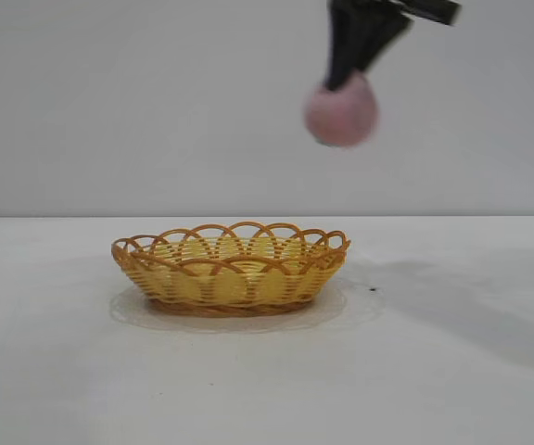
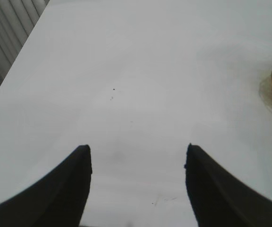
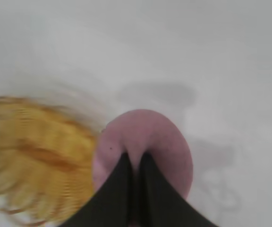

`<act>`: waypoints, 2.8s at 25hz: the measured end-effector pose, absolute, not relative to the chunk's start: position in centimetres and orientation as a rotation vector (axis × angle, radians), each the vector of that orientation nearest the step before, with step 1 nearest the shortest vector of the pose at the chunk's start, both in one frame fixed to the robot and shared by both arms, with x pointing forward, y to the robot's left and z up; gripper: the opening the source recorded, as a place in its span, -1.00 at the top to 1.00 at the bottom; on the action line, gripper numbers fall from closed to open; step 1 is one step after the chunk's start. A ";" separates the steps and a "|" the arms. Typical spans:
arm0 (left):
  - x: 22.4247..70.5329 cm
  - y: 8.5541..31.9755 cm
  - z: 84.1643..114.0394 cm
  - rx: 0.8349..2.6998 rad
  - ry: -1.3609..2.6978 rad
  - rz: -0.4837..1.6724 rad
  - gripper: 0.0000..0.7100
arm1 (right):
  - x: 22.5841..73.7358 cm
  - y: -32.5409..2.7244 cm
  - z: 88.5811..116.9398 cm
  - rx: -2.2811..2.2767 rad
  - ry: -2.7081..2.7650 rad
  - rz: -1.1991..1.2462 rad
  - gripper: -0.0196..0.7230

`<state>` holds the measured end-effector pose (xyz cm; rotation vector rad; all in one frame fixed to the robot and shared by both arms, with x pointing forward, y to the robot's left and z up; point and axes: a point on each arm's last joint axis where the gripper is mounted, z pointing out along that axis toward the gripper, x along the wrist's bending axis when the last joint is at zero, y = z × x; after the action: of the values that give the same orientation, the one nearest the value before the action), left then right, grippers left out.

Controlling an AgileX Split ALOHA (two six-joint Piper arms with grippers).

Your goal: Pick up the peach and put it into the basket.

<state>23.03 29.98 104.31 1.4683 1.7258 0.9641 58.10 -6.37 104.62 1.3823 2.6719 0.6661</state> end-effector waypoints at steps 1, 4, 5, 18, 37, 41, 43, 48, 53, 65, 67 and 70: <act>23.0 30.0 104.3 1.468 1.726 0.964 -0.21 | 57.2 -5.1 104.5 1.342 2.705 0.670 0.95; 23.0 30.0 104.3 1.468 1.726 0.964 -0.21 | 55.7 -2.3 103.2 1.270 2.782 0.660 0.95; 23.0 30.0 104.3 1.468 1.726 0.964 -0.21 | 55.6 -1.8 102.4 1.271 2.801 0.644 0.95; 23.0 30.0 104.3 1.468 1.726 0.964 -0.21 | 57.2 -0.6 94.5 1.289 2.860 0.424 0.00; 23.0 30.0 104.3 1.469 1.726 0.966 -0.21 | 65.4 -26.1 99.3 2.102 2.303 0.402 -0.17; 23.0 30.0 104.3 1.469 1.726 0.966 -0.21 | 65.2 -28.8 99.1 2.153 2.260 0.332 -0.17; 23.0 30.0 104.3 1.469 1.726 0.966 -0.21 | 65.1 -29.7 99.2 2.165 2.245 0.310 -0.17; 23.0 30.0 104.3 1.469 1.726 0.966 -0.21 | 63.9 -30.3 101.8 2.118 2.225 0.287 -0.17; 23.0 30.0 104.3 1.469 1.726 0.966 -0.21 | 59.7 -30.4 107.5 2.023 2.156 0.368 0.10; 23.0 30.0 104.3 1.469 1.726 0.966 -0.21 | 40.5 -29.8 111.2 1.877 2.017 0.541 0.32; 23.0 30.0 104.3 1.469 1.726 0.966 -0.21 | 37.0 -29.6 110.5 1.848 1.986 0.592 0.32; 23.0 30.0 104.3 1.469 1.726 0.966 -0.21 | 32.6 -29.1 109.0 1.815 1.949 0.690 0.32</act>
<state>23.03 30.00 104.31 1.4687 1.7264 0.9660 32.55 -29.15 108.98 1.8154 1.9492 0.6902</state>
